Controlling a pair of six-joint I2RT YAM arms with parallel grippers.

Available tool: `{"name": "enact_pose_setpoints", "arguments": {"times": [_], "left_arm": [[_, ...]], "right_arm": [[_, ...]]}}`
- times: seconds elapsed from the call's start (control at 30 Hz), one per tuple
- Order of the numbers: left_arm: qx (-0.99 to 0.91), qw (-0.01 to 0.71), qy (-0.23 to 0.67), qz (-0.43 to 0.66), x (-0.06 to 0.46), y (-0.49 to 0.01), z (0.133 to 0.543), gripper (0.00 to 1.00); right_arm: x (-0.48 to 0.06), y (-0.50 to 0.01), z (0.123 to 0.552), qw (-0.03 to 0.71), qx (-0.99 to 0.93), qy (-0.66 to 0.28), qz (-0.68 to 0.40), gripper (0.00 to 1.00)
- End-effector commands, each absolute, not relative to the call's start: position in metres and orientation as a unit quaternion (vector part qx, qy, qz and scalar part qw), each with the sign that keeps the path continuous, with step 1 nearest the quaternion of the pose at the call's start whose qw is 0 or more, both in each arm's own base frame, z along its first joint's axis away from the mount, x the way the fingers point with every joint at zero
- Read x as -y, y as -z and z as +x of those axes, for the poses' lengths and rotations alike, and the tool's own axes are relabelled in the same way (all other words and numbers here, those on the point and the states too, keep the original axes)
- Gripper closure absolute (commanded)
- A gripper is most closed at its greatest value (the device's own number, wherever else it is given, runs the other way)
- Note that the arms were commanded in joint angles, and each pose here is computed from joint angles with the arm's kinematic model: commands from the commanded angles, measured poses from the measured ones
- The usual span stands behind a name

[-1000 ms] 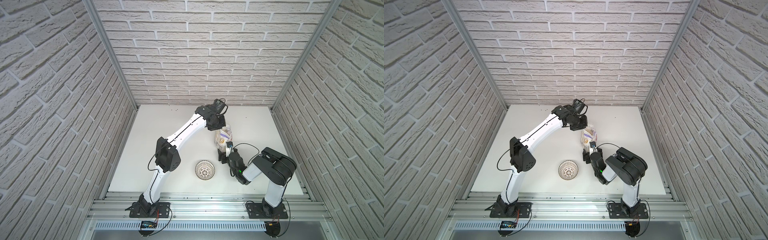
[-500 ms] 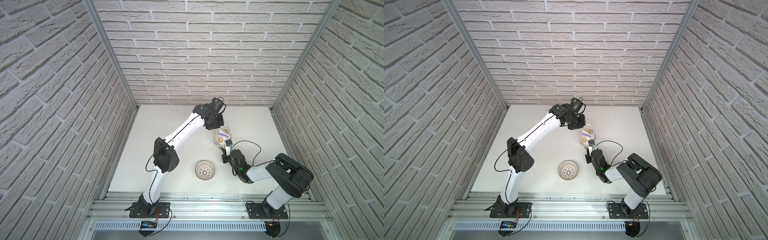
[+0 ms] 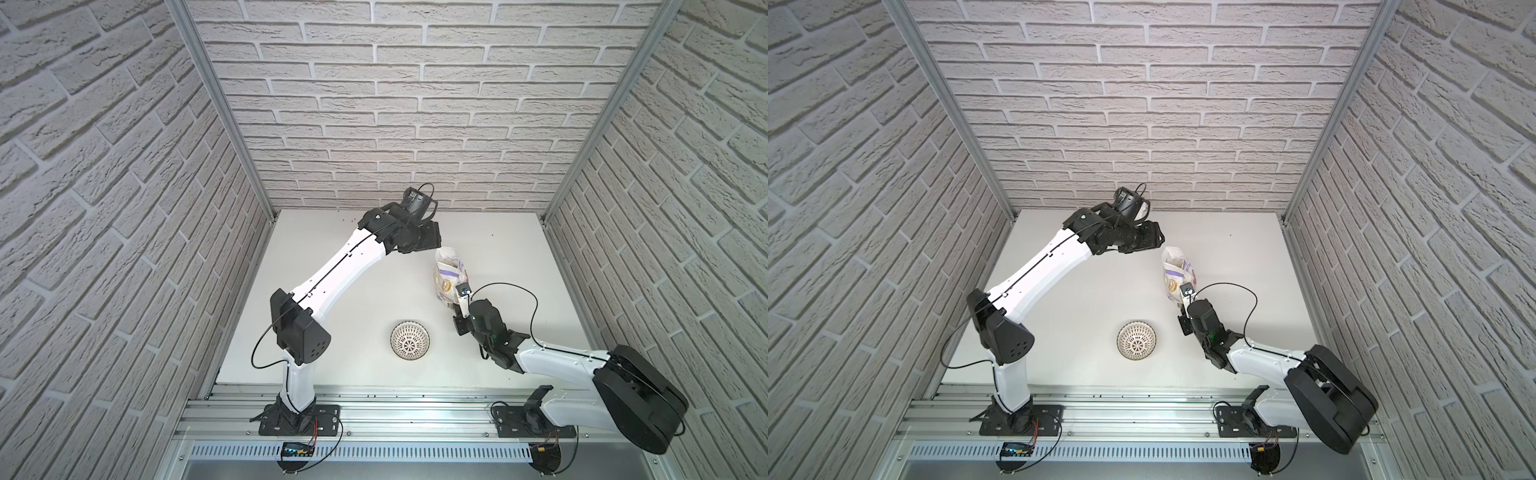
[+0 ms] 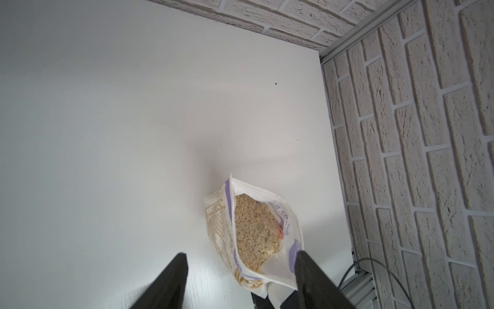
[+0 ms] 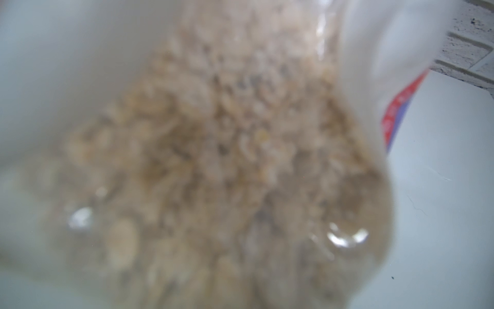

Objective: Pour the oats into the breakfast bowl
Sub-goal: Pick up the oats bag from the center of the board.

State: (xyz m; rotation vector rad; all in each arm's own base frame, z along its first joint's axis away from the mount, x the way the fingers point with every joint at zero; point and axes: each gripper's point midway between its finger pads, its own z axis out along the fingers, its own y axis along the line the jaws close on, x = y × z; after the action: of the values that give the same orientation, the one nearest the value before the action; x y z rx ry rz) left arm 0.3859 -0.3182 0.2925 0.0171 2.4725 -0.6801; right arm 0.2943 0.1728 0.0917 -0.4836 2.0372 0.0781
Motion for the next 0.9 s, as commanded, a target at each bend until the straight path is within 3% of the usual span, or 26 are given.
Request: {"name": "enact_pose_setpoints", "arguments": {"times": [0.0,0.33,0.57,0.87], "left_arm": [[-0.910,0.336,0.242,-0.012,0.293,-0.304,0.388,0.33],[-0.887,0.376,0.259,-0.067,0.245,-0.309,0.350,0.34],[-0.865,0.404,0.277,-0.105,0.218,-0.305,0.328,0.34],[-0.860,0.399,0.287,-0.134,0.198,-0.280,0.304,0.33]], "right_arm": [[-0.186,-0.185,0.303,0.601,-0.776,-0.069,-0.178,0.97],[-0.187,-0.220,0.256,0.593,-0.758,-0.079,-0.259,0.97],[-0.179,-0.250,0.249,0.591,-0.759,-0.043,-0.268,0.97],[-0.162,-0.253,0.241,0.534,-0.772,0.066,-0.338,0.97]]}}
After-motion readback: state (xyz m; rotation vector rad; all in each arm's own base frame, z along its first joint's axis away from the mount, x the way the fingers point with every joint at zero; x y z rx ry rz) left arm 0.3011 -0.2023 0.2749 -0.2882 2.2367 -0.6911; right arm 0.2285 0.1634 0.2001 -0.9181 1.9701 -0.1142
